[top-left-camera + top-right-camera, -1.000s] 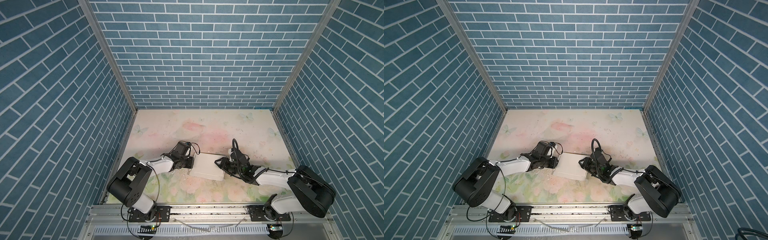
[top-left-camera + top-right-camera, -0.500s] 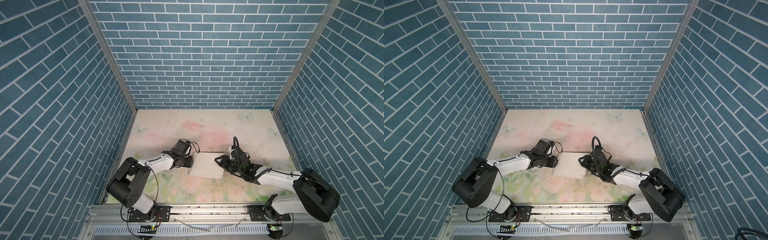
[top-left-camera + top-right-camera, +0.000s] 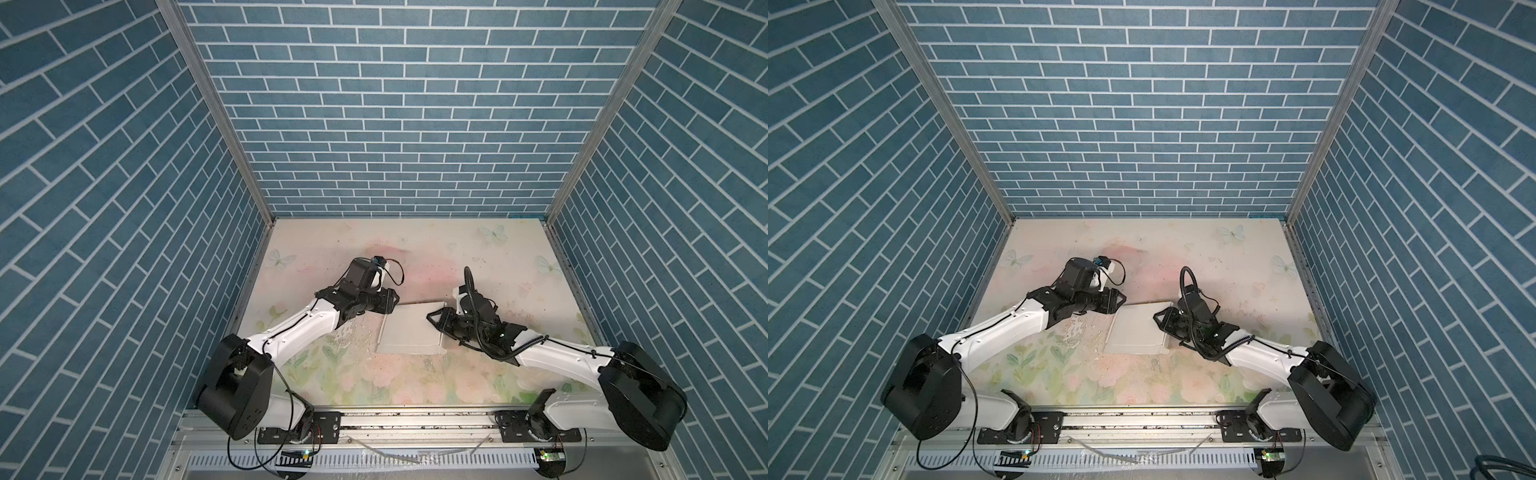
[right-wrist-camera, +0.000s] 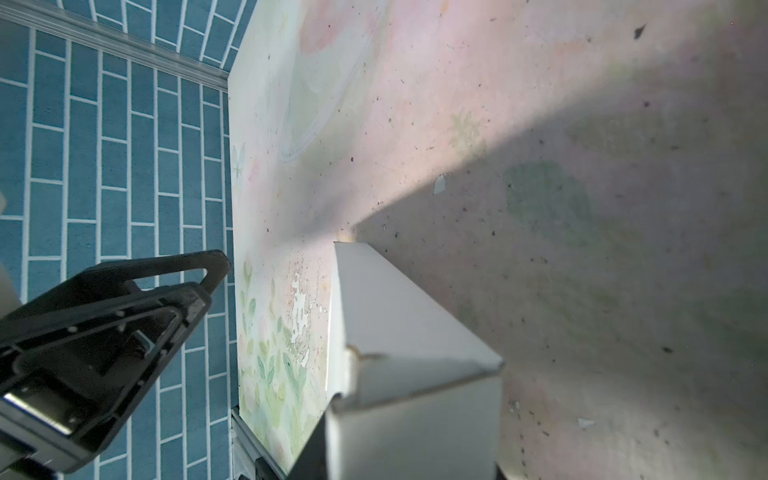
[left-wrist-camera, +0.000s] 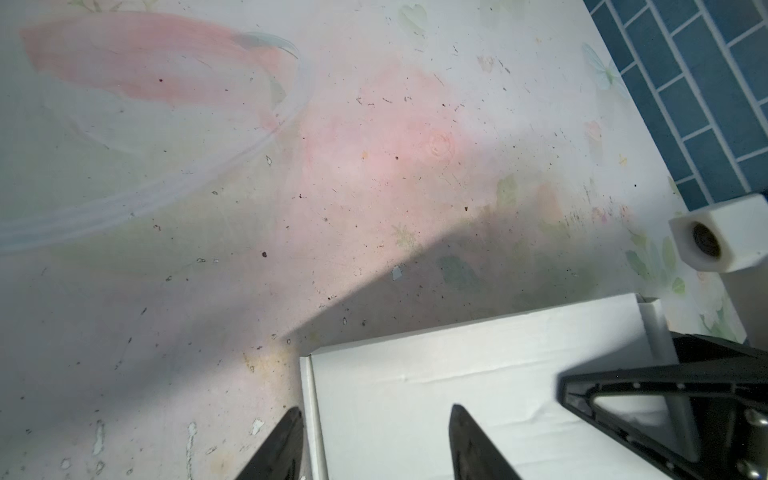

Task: Fold the paper box

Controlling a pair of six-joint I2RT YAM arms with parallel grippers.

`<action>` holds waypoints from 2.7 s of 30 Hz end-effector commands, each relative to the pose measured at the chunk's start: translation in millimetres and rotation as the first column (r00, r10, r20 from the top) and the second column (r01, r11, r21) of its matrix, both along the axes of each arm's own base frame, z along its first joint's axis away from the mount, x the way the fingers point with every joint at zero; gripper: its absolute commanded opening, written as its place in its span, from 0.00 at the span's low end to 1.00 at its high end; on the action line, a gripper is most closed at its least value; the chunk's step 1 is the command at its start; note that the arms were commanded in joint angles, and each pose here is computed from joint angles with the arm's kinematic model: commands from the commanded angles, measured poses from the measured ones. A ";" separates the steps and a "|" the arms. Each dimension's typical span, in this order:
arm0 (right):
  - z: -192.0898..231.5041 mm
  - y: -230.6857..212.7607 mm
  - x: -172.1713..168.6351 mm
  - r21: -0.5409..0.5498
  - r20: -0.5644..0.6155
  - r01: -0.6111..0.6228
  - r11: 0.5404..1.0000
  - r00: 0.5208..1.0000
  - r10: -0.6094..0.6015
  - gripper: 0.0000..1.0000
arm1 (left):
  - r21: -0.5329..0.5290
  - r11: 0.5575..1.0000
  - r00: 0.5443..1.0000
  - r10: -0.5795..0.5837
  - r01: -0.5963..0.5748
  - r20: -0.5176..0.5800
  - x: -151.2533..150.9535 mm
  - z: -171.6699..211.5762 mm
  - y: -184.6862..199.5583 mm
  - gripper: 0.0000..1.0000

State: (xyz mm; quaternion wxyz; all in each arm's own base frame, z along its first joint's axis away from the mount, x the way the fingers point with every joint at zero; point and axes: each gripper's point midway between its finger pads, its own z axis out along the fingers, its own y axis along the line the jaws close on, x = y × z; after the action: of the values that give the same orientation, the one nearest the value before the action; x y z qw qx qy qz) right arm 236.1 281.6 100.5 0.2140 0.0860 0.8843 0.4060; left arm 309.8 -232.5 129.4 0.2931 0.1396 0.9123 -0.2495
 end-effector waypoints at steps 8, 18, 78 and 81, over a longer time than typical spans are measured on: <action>14.3 -9.1 -8.4 -0.108 0.003 -0.043 0.993 0.999 0.044 0.48 | 0.107 0.993 0.995 0.064 -0.056 -0.072 -11.0 -54.0 33.4 0.32; 24.0 2.5 -8.2 -0.112 0.000 -0.049 0.992 0.999 0.050 0.51 | 0.199 0.976 0.990 0.110 -0.090 -0.092 -21.4 -86.8 54.8 0.18; 53.7 21.8 -6.0 -0.136 0.016 0.048 0.990 0.999 -0.046 0.20 | 0.039 0.994 0.995 0.102 -0.103 0.004 4.9 -21.1 40.4 0.44; 68.1 11.4 -3.0 -0.117 0.041 0.050 0.992 0.998 -0.046 0.19 | 0.010 0.990 0.989 0.136 -0.137 0.058 18.3 18.1 53.0 0.63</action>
State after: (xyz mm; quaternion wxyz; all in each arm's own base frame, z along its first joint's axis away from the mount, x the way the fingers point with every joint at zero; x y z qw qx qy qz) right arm 232.4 311.4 164.7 0.2300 0.0920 0.8992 0.3606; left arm 324.2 -193.2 119.5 0.3222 0.0861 0.9157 -0.2243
